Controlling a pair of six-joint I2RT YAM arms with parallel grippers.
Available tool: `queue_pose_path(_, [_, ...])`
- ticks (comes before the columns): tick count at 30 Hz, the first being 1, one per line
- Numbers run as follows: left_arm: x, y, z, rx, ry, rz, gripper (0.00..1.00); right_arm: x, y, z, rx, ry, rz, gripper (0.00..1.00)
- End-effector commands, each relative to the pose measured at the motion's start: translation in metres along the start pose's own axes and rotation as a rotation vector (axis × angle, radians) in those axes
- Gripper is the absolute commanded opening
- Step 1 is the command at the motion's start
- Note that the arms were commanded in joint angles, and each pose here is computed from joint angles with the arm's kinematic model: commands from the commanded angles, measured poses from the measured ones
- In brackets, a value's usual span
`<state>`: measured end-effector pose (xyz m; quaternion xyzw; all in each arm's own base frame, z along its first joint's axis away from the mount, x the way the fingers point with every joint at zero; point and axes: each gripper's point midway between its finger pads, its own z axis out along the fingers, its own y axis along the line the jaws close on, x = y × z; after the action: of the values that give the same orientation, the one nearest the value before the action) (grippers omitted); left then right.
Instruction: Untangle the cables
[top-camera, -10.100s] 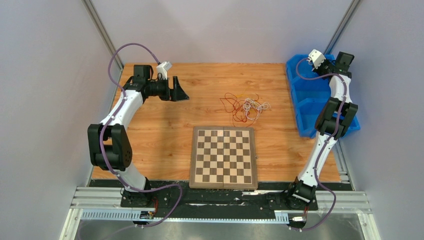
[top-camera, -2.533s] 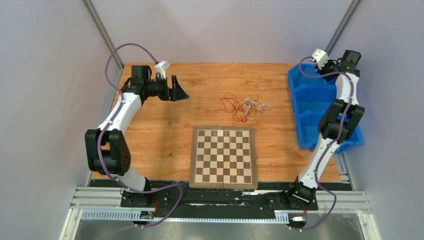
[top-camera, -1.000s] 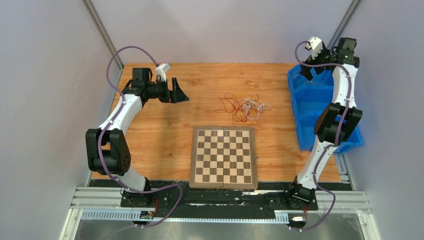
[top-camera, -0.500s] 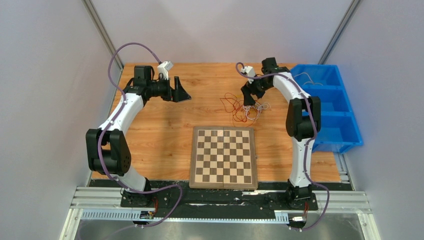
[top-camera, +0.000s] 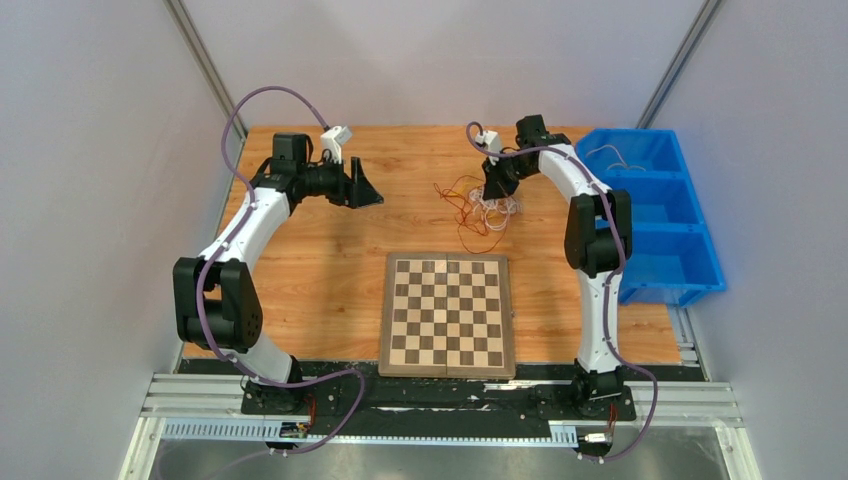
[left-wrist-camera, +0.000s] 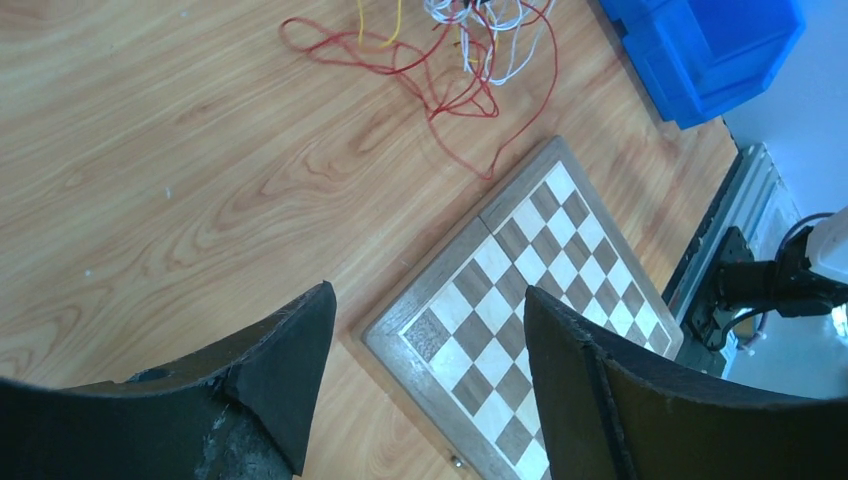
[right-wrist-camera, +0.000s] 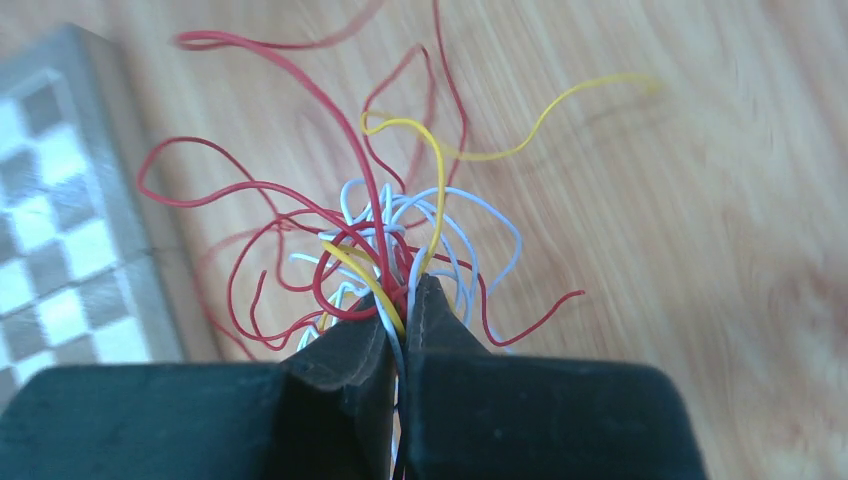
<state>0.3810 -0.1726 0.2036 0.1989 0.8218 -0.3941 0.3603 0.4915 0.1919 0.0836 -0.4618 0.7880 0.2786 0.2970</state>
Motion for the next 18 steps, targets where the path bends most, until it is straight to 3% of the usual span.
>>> queue_pose_path(1, [-0.033, -0.027, 0.009, 0.089, -0.059, 0.173, 0.77, -0.119, 0.071, -0.034, -0.155, -0.292, -0.225, 0.0])
queue_pose_path(11, [-0.044, -0.054, 0.041, 0.149, -0.062, 0.312, 0.78, -0.154, 0.119, -0.023, -0.203, -0.311, -0.316, 0.0])
queue_pose_path(12, [-0.041, -0.054, 0.045, 0.147, -0.053, 0.307, 0.74, -0.156, 0.12, -0.023, -0.205, -0.313, -0.321, 0.0])
queue_pose_path(17, [-0.042, -0.055, 0.042, 0.123, -0.057, 0.318, 0.26, -0.15, 0.108, -0.015, -0.155, -0.282, -0.326, 0.0])
queue_pose_path(18, [-0.045, -0.06, 0.036, 0.122, -0.075, 0.34, 0.22, -0.146, 0.103, -0.012, -0.136, -0.269, -0.325, 0.0])
